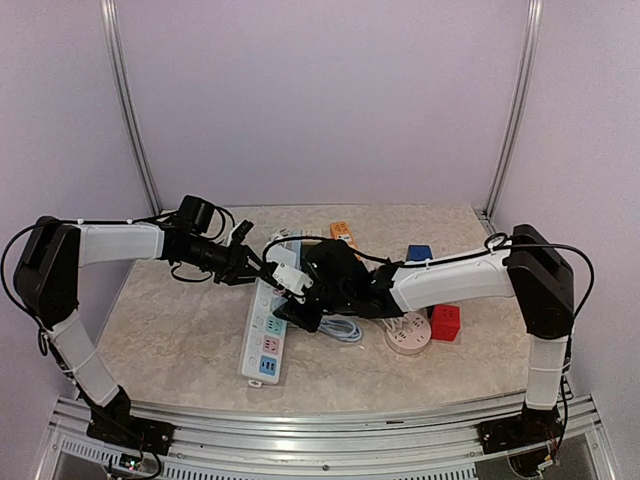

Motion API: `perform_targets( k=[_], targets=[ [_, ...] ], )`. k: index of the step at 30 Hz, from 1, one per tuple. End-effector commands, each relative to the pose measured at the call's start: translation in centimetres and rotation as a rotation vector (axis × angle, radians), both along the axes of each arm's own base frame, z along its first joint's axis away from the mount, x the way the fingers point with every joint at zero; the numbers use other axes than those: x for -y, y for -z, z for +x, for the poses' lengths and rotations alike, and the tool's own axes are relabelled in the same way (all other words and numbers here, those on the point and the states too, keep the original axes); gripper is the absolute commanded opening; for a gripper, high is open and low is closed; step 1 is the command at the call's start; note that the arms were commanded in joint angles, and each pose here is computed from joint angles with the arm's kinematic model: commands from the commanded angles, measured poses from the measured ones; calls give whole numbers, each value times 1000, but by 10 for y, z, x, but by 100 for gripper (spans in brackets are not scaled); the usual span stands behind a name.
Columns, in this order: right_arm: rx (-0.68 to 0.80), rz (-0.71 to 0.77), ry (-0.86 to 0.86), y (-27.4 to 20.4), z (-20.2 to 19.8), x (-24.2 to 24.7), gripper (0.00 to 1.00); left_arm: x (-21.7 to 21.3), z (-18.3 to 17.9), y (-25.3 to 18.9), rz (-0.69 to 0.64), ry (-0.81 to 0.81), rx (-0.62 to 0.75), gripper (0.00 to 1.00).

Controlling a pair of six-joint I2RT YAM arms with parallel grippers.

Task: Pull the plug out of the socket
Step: Remove the plug from the socket.

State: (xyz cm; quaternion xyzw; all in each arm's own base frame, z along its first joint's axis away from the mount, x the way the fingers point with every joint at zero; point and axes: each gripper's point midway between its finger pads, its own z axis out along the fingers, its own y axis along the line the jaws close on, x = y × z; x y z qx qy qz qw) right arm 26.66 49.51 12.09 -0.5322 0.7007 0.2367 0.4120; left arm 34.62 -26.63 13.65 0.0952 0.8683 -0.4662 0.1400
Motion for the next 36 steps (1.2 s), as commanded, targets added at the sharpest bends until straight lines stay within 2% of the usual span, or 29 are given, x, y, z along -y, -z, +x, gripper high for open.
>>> perform_targets(
  k=[1, 9, 19, 36],
  targets=[
    [82, -13, 60, -16, -3, 4, 0, -4, 10, -14, -19, -9, 44, 0],
    [138, -68, 142, -11, 2, 5, 0, -10, 14, -14, -7, -30, 50, 0],
    [130, -48, 177, -18, 5, 7, 0, -10, 14, -16, -9, -31, 52, 0],
    [-111, 131, 74, -34, 12, 12, 0, -2, 8, -22, -48, 14, 57, 0]
  ],
)
